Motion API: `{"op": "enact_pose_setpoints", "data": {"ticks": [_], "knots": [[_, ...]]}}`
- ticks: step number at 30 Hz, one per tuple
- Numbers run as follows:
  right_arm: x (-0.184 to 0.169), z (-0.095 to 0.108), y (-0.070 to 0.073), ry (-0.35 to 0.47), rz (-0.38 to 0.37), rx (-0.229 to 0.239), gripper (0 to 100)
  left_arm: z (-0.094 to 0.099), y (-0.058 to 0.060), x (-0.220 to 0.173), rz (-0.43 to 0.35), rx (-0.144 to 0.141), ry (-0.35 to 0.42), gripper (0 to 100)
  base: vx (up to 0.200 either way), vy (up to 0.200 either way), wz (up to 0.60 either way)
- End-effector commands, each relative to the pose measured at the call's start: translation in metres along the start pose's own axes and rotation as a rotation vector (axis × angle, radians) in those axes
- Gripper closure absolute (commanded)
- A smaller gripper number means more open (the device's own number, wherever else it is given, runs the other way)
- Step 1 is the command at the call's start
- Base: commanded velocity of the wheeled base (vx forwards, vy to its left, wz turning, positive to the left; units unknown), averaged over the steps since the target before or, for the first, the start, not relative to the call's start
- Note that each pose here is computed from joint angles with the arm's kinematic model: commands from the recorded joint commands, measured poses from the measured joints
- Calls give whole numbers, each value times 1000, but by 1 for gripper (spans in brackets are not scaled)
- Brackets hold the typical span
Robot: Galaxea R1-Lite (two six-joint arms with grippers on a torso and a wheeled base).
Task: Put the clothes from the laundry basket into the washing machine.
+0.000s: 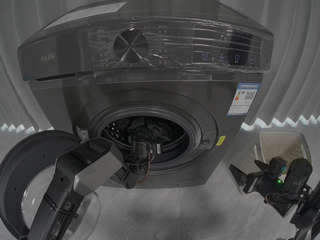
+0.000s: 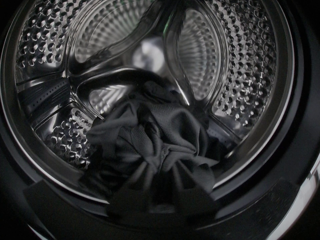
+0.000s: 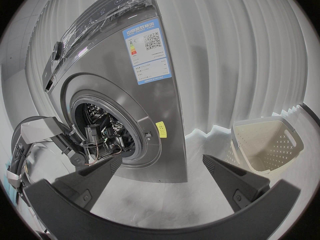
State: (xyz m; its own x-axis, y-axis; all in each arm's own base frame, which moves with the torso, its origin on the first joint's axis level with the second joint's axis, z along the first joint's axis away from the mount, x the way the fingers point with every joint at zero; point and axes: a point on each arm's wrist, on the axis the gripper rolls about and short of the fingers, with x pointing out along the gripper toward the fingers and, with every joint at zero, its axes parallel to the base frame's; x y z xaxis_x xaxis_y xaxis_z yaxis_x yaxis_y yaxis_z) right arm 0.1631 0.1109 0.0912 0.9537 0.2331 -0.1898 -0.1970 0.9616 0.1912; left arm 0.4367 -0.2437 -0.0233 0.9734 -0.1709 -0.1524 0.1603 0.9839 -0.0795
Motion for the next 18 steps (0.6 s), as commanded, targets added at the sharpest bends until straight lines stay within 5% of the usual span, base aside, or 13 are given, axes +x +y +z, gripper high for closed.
{"op": "enact_pose_setpoints", "data": {"ticks": [1,10,18], "knots": [[-3,-3,-2,15,-5,-7,0,10,0,10,1,-25,-58,100,0,0,0],[-3,-3,-2,17,-4,-7,0,31,21,44,59,-66,-248,100,0,0,0],[-3,-3,-2,18,-3,-8,0,34,27,53,72,-63,-284,100,0,0,0]]}}
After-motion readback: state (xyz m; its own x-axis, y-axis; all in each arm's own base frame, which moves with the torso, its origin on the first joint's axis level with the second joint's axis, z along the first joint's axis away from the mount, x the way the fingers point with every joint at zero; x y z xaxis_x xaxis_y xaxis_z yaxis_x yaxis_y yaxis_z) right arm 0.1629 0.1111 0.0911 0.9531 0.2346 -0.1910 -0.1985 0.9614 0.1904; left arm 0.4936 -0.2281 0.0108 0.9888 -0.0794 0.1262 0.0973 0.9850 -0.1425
